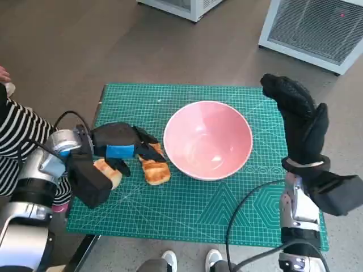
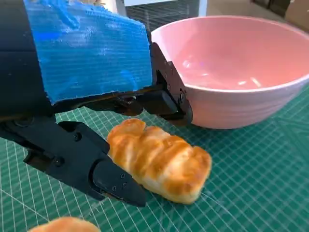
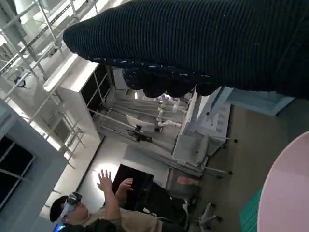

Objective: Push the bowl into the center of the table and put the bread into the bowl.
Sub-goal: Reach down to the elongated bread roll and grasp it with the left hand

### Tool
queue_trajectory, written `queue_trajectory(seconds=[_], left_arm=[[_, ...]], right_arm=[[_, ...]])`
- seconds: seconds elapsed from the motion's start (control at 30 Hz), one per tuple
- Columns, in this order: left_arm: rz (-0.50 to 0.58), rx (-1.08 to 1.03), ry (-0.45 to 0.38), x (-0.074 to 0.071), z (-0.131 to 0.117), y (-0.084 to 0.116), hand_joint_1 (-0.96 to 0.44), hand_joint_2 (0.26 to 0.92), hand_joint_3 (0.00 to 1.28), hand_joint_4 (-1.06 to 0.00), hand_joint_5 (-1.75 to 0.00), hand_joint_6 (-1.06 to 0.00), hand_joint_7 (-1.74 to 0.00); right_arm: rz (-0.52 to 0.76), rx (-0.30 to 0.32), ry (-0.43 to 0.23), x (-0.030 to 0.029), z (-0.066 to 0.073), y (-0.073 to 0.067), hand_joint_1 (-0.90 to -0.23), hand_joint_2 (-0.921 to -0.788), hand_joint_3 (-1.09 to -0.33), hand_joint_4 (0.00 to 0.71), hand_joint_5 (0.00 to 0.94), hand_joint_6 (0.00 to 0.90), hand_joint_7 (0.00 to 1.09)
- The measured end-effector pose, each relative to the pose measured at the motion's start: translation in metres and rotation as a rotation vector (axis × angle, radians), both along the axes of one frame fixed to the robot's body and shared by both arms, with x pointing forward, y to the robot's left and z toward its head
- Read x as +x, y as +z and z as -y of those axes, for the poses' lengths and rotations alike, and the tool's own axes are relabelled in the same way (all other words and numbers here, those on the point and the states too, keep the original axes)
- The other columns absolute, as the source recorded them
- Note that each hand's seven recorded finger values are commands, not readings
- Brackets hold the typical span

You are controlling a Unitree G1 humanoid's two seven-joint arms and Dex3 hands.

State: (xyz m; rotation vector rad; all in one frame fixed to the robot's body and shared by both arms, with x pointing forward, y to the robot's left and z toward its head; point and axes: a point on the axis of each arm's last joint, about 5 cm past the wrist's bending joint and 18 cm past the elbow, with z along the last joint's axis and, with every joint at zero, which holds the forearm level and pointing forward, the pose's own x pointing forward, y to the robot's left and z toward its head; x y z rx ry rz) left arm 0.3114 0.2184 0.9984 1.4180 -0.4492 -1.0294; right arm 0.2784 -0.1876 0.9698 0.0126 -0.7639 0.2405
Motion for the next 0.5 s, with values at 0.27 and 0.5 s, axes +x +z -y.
queue_trajectory(seconds=[0.27,0.5], left_arm=[[-0.003,0.041,0.001,0.005,0.01,-0.008,-0.31,0.734,0.01,-0.56,0.0,-0.7,-0.01],[-0.025,0.063,0.008,0.01,0.018,-0.014,-0.3,0.745,0.01,-0.55,0.0,-0.69,0.0]], right_arm=[[-0.002,0.001,-0.001,-0.0009,0.001,-0.001,-0.66,-0.921,-0.737,0.165,0.009,0.084,0.46],[-0.003,0.001,-0.004,-0.0019,0.001,-0.002,-0.663,-0.921,-0.737,0.165,0.008,0.083,0.46]])
